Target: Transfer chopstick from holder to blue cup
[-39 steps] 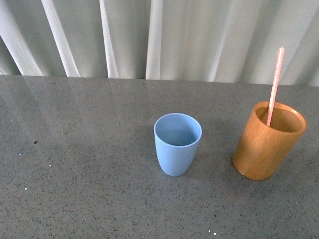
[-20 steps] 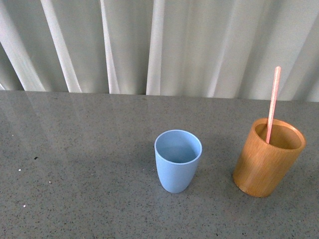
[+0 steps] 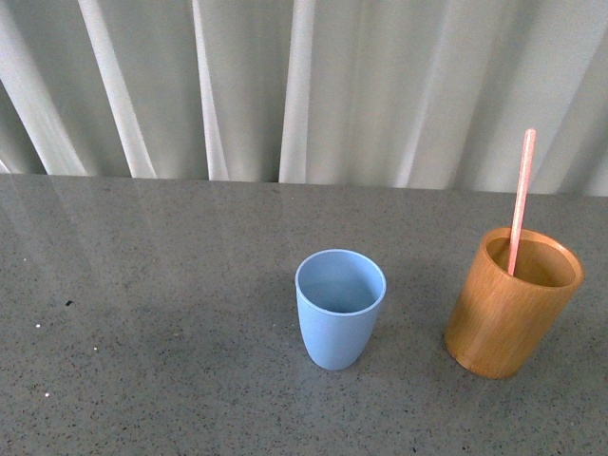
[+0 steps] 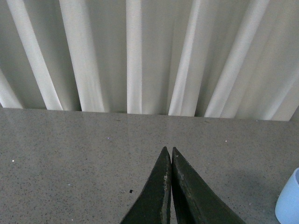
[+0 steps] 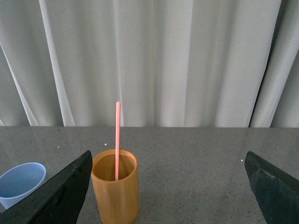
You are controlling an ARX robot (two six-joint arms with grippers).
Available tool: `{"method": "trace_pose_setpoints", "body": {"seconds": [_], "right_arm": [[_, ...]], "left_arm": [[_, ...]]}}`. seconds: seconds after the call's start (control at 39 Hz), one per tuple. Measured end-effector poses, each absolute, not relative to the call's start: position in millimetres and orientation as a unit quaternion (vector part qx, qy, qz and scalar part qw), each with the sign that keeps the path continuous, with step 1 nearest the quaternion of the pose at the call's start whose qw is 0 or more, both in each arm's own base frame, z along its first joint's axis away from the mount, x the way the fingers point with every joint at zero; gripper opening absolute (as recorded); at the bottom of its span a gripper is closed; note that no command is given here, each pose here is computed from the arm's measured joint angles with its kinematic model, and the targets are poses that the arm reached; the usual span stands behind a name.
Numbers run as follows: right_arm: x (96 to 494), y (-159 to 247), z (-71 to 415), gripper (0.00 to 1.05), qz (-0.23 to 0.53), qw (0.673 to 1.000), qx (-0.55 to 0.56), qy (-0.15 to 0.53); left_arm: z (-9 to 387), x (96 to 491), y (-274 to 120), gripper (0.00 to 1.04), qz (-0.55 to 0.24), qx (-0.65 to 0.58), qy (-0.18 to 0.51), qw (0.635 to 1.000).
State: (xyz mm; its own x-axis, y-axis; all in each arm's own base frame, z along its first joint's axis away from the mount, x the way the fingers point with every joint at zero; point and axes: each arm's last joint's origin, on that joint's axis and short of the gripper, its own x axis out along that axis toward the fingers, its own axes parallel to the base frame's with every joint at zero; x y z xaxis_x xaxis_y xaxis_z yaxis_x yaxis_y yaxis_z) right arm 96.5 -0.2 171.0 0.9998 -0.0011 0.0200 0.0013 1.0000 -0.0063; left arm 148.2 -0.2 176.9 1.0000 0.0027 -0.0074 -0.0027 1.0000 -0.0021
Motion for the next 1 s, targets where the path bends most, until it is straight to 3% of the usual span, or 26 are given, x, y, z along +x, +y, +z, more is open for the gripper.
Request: {"method": "trace_pose_setpoints", "body": {"seconds": [1.0], "right_arm": [[96.6,-0.2,170.9,0.95,-0.001,1.0,-0.003,-0.01]], "left_arm": [[173.1,111.4,-0.2,0.04,0.0,-0.001,-0.011,1.0]]}}
